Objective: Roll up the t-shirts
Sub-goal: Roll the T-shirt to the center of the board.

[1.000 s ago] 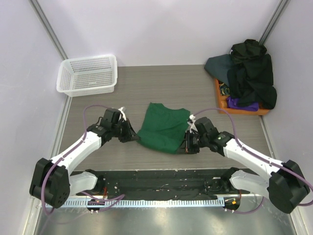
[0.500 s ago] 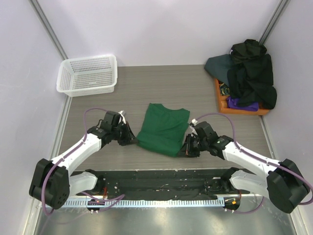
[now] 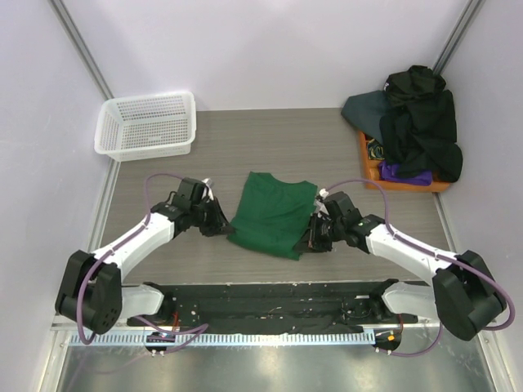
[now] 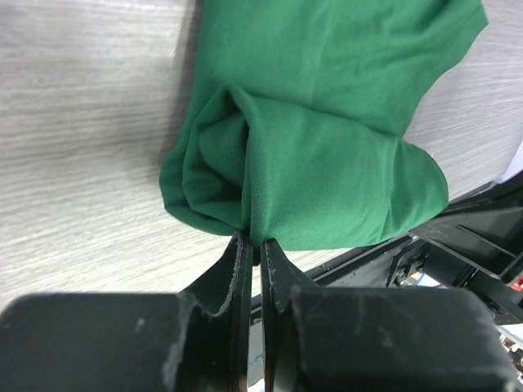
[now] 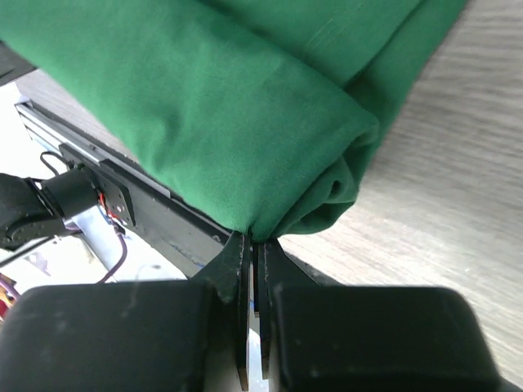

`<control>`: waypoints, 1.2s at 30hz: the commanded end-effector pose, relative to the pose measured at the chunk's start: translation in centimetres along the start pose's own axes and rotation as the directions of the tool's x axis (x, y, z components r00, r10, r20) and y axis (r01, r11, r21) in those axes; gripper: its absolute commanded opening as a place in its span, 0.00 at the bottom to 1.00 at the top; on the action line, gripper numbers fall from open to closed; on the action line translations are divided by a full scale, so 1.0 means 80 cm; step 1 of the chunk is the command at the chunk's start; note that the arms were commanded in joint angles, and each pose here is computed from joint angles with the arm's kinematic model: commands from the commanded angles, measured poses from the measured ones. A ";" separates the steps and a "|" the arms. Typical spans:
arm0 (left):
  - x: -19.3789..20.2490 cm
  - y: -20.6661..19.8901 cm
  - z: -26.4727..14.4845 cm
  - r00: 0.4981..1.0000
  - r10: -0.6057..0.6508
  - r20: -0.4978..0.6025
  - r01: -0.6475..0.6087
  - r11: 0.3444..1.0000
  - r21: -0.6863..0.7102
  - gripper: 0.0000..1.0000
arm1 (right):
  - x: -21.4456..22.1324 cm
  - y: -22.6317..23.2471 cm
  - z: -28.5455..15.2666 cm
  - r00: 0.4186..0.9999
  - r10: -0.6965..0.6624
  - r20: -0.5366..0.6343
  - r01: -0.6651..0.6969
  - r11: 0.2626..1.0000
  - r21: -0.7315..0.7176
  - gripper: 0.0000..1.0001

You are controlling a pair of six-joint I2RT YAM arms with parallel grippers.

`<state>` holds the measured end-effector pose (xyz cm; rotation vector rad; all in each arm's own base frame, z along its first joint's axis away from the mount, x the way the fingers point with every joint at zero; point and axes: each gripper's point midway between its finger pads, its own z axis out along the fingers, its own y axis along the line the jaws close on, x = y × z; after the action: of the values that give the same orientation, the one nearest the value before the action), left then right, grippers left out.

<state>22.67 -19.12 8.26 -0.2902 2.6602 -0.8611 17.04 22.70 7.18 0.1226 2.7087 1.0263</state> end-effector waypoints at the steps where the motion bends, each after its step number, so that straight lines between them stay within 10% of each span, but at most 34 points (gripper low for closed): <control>1: -0.027 -0.018 0.004 0.999 0.023 0.044 -0.025 0.999 0.028 0.09 | -0.023 0.009 -0.003 1.000 -0.008 0.015 0.009 0.999 -0.048 0.05; 28: -0.076 0.007 0.115 0.999 -0.041 -0.016 0.040 0.999 -0.026 0.09 | -0.125 -0.075 0.037 0.994 0.100 0.047 -0.102 0.994 0.042 0.13; 36: -0.088 -0.004 0.102 0.985 -0.118 0.125 0.112 0.992 0.057 0.10 | -0.166 -0.041 0.012 0.990 0.008 0.139 -0.010 1.000 0.012 0.45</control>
<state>30.77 -22.46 3.34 -0.3881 2.6454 -0.9349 27.20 19.00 3.97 0.2895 2.7160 1.0203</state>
